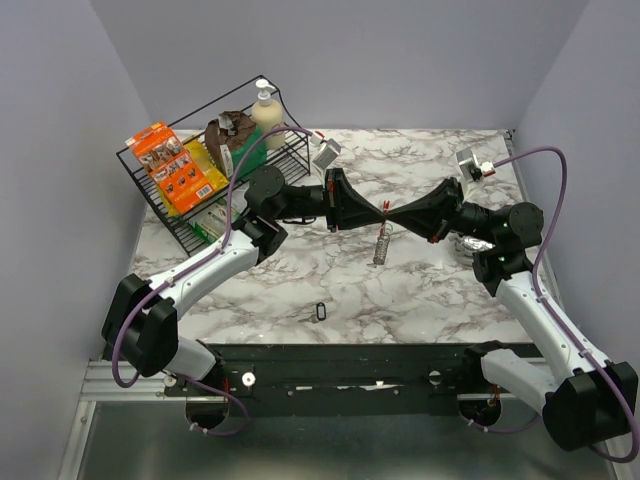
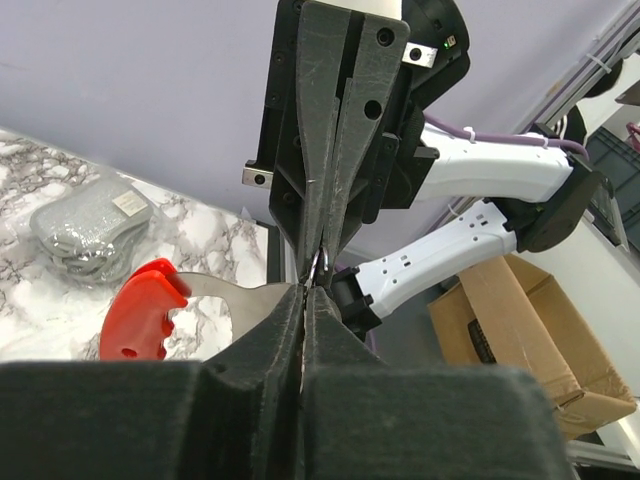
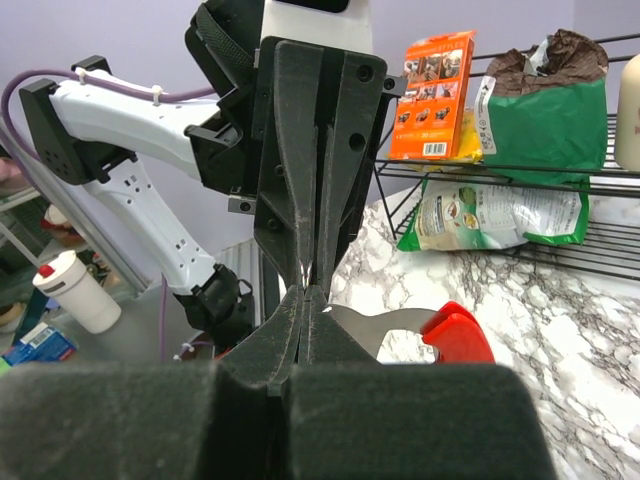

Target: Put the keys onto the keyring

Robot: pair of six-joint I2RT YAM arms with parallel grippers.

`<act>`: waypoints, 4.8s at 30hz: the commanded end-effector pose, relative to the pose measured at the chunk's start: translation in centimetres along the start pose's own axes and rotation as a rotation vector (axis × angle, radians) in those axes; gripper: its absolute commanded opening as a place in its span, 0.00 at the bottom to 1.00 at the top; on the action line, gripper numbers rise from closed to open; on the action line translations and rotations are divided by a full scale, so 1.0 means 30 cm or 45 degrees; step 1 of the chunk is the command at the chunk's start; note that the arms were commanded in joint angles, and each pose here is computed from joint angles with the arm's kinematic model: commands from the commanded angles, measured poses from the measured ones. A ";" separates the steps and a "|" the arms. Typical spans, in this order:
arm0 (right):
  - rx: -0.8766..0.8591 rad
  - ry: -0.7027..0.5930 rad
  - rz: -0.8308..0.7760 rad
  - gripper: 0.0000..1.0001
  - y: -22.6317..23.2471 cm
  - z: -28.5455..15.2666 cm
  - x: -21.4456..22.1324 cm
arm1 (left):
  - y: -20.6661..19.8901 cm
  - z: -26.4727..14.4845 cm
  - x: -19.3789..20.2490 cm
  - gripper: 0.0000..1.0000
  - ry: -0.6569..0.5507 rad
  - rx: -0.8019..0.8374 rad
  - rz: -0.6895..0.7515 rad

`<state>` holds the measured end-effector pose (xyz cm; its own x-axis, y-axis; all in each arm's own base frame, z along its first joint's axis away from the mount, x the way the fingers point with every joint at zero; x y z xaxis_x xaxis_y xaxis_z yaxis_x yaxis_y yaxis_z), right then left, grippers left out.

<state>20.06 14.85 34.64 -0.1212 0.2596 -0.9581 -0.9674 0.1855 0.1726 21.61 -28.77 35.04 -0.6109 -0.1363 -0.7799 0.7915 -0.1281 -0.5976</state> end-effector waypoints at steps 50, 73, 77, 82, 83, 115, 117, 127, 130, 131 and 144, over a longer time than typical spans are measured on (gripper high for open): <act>0.065 0.029 -0.084 1.00 0.026 -0.037 0.032 | -0.052 -0.173 0.018 0.00 -0.009 -0.457 0.641; 0.161 0.161 0.034 1.00 0.014 -0.075 0.138 | -0.049 -0.246 0.096 0.00 0.059 -0.487 0.790; 0.260 0.189 0.089 1.00 -0.010 -0.085 0.168 | -0.032 -0.252 0.098 0.00 0.052 -0.535 0.771; 0.458 0.270 0.238 1.00 -0.057 -0.107 0.228 | 0.012 -0.271 0.110 0.00 0.038 -0.642 0.701; 0.459 0.274 0.253 1.00 -0.056 -0.107 0.233 | 0.022 -0.282 0.106 0.00 0.026 -0.664 0.687; 0.363 0.479 0.332 1.00 -0.038 -0.113 0.356 | 0.007 -0.557 0.063 0.00 -0.293 -0.655 0.298; 0.362 0.489 0.343 1.00 -0.033 -0.111 0.367 | 0.001 -0.556 0.060 0.00 -0.297 -0.648 0.305; 0.333 0.569 0.348 1.00 -0.003 -0.048 0.430 | 0.009 -0.569 0.058 0.00 -0.361 -0.740 0.247; 0.309 0.617 0.351 1.00 0.013 -0.018 0.467 | 0.014 -0.565 0.060 0.00 -0.319 -0.731 0.216; 0.299 0.633 0.356 1.00 0.021 -0.008 0.481 | 0.011 -0.563 0.059 0.00 -0.312 -0.721 0.213; 0.282 0.883 0.312 0.98 0.092 0.116 0.657 | 0.039 -0.576 0.054 0.00 -0.321 -0.834 0.147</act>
<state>15.60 22.34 17.98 -0.5387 -0.2701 -0.7980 -0.8274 0.3482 0.4407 21.34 -12.65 28.52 -0.4832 -0.3189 -0.8153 0.6829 0.4454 -0.5790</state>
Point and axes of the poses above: each gripper's point midway between its finger pads, its own z axis out along the fingers, its own y axis along the line the jaws close on, x = y × z, the point moved 8 cm from there along -z, back along the fingers, and after that the axes turned 7 degrees about -z, right-handed, at the moved point
